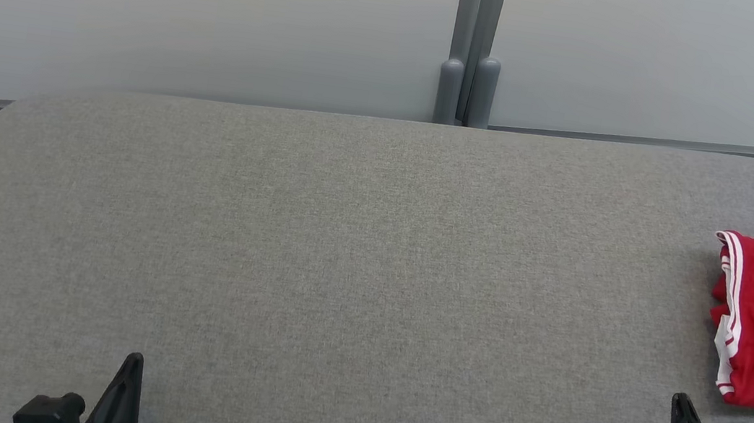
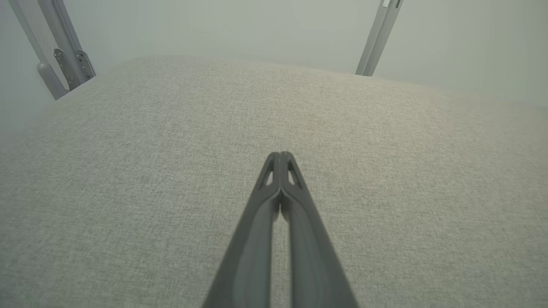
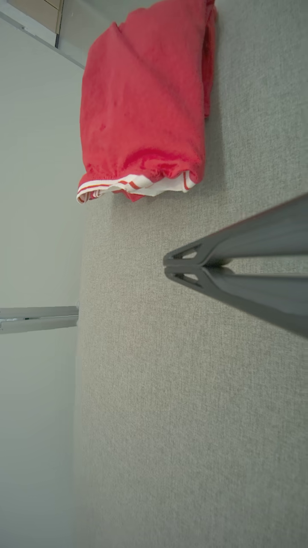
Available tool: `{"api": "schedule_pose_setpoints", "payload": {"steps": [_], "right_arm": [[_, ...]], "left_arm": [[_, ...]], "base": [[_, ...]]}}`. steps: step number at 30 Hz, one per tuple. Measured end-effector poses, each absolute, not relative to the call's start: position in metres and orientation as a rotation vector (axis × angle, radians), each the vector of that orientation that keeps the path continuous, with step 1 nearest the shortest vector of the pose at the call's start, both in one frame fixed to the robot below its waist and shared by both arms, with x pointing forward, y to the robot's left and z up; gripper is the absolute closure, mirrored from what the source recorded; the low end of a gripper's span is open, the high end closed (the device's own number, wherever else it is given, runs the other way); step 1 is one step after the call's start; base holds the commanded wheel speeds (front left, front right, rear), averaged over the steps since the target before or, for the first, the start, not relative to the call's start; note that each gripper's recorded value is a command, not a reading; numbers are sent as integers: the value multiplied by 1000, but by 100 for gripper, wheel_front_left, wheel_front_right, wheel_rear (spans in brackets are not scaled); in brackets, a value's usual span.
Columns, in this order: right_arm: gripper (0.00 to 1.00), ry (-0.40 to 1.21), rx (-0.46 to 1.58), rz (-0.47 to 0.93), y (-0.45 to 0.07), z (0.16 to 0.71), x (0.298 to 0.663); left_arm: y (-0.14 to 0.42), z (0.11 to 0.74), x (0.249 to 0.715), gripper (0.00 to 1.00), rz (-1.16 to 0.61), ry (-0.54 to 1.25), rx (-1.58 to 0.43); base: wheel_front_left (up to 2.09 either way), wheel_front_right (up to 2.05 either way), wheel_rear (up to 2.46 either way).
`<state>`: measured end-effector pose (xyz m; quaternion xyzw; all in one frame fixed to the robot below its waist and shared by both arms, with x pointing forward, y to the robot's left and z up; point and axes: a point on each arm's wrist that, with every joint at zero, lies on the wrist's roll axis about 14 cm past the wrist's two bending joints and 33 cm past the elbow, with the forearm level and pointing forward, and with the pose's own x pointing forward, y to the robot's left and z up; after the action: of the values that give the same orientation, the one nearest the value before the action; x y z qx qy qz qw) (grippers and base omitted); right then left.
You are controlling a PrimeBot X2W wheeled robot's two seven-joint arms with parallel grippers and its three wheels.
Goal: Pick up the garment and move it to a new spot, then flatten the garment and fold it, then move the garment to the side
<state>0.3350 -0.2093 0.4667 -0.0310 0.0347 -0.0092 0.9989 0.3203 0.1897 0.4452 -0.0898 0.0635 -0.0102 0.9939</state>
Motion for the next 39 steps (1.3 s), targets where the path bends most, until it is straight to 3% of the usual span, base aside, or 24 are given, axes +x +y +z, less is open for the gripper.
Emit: {"api": "schedule_pose_setpoints", "payload": {"steps": [39], "right_arm": [[100, 54, 666, -119, -215, 477, 356]], "left_arm": [[206, 463, 346, 100, 105, 107, -785]], "base": [[0, 0, 0]]}}
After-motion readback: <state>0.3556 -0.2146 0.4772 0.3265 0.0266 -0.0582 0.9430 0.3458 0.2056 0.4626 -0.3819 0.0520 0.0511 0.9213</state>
